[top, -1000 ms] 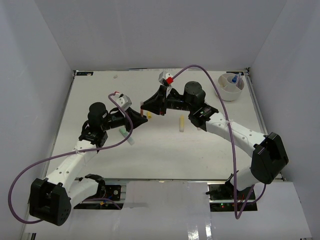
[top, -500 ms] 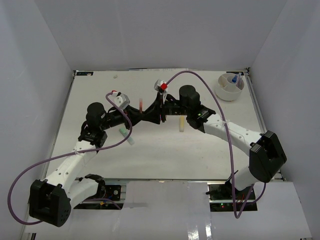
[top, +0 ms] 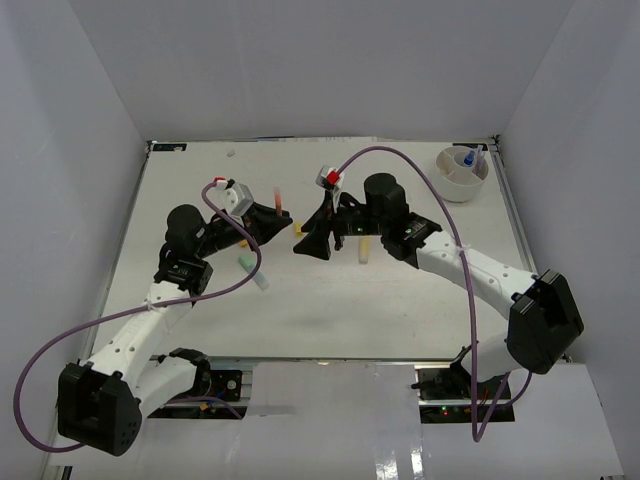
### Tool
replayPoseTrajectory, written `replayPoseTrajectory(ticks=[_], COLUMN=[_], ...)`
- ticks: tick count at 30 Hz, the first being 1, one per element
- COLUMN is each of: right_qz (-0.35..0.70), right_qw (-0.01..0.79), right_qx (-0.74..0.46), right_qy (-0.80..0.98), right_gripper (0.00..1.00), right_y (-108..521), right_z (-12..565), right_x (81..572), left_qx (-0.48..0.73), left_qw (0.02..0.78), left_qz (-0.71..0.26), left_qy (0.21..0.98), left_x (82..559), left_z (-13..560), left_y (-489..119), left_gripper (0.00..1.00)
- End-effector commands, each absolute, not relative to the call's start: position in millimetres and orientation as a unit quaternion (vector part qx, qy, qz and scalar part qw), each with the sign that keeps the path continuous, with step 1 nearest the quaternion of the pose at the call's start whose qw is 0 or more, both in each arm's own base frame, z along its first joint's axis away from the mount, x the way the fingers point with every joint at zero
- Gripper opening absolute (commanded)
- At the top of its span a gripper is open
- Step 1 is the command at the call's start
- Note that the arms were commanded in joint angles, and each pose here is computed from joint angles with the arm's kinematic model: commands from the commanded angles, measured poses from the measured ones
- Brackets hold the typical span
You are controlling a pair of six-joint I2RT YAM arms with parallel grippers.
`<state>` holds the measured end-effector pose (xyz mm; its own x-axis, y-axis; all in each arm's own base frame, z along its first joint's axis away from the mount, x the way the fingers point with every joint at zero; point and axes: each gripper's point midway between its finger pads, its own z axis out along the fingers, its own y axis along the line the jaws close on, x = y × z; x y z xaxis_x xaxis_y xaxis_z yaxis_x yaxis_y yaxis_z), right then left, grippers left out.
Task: Sort the stationery into containers
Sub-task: Close the pen cap on the pen.
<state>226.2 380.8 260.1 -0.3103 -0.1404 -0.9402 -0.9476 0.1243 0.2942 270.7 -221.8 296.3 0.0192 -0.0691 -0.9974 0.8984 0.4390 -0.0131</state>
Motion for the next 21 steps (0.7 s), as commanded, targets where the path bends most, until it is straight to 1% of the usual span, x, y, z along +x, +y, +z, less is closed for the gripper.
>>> replayPoseTrajectory(ticks=[1,3,6,10,16,21], right_qz=[0.488,0.481,0.467,0.441,0.427,0.446], right_qw=[0.430,0.447,0.483,0.544,0.613,0.622], right_qx=[-0.429,-0.427,-0.422,-0.407,-0.396,-0.393], right_qy=[0.627,0.621,0.609,0.587,0.534,0.509], right_gripper=[0.74,0.76,0.80,0.92,0.94,0.93], right_y=[369.6,367.8,364.4,359.3,359.0,372.0], right_z=[282.9,295.8,321.0,363.6,423.4,442.2], right_x=[228.8,232.2,239.3,252.4,264.2,267.7], left_qx=[0.363,0.363,0.363,0.361,0.359,0.355], left_qw=[0.652,0.651,0.646,0.641,0.635,0.626], left_qz=[-0.380,-0.382,-0.385,-0.388,-0.393,-0.400], left_qy=[0.547,0.547,0.550,0.555,0.561,0.567], left_x=[269.4,269.1,269.8,270.6,272.0,272.6], left_z=[327.2,327.3,325.9,324.9,324.0,323.3], left_y=[-220.1,-220.4,-221.1,-222.0,-223.0,-224.2], left_gripper=[0.03,0.03,0.02,0.02,0.02,0.01])
